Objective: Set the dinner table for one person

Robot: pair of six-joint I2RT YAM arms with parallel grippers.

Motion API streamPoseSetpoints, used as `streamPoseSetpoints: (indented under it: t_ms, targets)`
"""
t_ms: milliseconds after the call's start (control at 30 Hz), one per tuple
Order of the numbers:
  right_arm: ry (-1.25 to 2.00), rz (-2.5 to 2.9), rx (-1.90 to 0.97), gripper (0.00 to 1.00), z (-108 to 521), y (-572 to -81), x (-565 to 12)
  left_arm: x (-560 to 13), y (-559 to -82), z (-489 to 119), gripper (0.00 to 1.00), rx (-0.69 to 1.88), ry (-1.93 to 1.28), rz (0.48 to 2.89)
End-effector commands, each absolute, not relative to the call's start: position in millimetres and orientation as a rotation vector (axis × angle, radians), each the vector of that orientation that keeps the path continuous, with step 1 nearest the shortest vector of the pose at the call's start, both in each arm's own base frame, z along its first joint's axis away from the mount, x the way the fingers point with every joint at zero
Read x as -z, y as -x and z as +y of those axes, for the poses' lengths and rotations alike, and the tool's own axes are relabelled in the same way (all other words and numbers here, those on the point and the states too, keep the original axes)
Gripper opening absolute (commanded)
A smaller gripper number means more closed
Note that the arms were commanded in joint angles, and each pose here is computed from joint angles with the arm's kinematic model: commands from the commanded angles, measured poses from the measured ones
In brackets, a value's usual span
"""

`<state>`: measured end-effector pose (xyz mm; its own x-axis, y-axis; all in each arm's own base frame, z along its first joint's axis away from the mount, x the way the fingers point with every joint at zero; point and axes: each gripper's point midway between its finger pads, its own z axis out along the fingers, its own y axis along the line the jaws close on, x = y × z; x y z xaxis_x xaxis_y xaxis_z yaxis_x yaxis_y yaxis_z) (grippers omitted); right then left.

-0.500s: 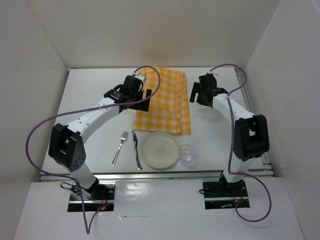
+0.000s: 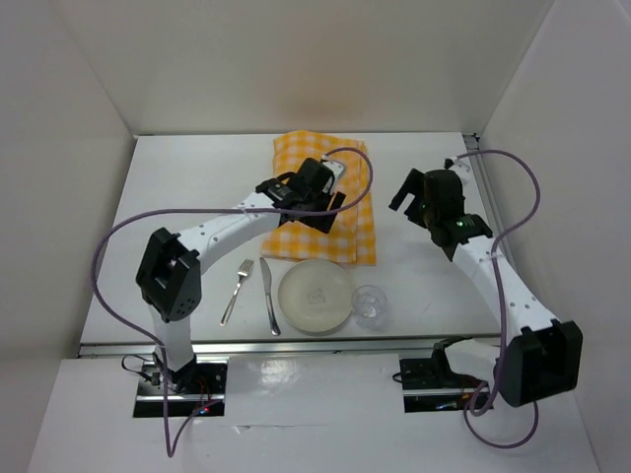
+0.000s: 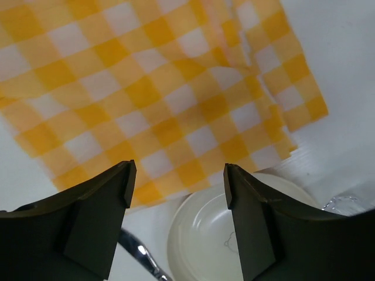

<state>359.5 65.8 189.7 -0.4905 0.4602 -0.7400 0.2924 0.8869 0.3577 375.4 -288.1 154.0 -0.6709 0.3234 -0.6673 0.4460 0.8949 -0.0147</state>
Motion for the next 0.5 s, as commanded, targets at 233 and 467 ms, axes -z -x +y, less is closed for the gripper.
streamPoseSetpoints:
  t_ms: [233,467]
  targets:
    - [-0.931,2.130,-0.148,1.00,33.2,-290.9,-159.5,-112.4,-362.4,-392.2,0.64,0.331,-0.842,2.379]
    - [-1.019,2.070,-0.179,1.00,23.6,-252.6,-160.5,-93.3,-355.5,-409.5,0.83,0.371,-0.930,2.375]
